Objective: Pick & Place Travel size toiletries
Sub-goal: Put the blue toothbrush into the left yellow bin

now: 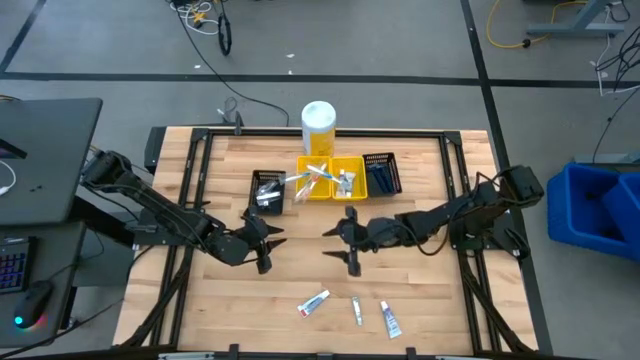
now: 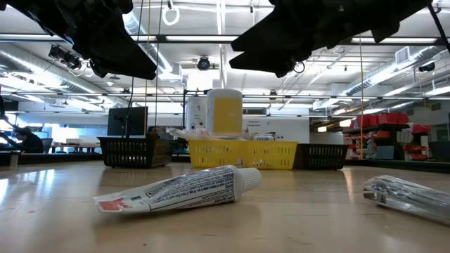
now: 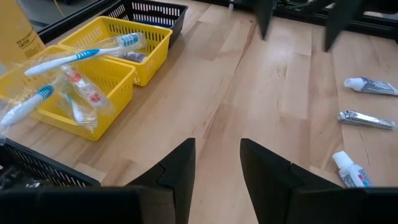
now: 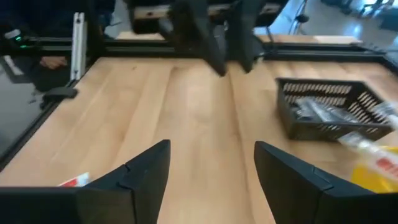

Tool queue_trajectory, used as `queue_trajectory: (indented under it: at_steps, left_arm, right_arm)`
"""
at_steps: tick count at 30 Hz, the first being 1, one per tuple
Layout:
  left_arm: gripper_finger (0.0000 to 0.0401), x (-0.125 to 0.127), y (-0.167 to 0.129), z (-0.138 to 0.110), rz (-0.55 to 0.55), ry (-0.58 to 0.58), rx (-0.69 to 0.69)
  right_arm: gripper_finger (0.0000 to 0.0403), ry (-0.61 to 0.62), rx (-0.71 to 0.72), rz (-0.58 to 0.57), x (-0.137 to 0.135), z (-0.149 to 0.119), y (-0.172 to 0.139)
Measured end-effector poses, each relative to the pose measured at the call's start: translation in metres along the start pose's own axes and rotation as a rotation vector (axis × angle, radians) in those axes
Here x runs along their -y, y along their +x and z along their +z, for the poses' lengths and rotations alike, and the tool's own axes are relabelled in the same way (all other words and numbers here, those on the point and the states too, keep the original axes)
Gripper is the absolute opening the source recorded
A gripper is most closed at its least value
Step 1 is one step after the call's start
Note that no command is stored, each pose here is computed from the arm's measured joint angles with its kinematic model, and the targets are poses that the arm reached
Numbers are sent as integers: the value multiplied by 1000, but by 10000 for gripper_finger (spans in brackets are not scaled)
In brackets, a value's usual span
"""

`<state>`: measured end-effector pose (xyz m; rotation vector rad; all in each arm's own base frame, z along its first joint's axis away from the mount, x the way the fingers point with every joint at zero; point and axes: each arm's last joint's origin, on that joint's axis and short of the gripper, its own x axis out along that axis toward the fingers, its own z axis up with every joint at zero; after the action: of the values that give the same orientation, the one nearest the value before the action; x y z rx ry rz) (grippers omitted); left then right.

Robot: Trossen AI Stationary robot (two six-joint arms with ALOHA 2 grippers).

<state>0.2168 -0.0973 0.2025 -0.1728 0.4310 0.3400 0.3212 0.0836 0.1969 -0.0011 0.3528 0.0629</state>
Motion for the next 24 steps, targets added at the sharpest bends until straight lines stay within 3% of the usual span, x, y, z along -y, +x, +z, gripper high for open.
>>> queue_trajectory:
  at_steps: [9,14,24]
  left_arm:
    - [134,0,0,0,0,-2,0]
    - [134,0,0,0,-1,-4,1]
    - [134,1,0,0,-12,1,-5]
  right_arm:
    - [237,-14,-99,242,-41,-16,-5]
    - [228,-66,-155,300,-63,-27,-10]
    - [229,29,-299,346,-90,-43,-25]
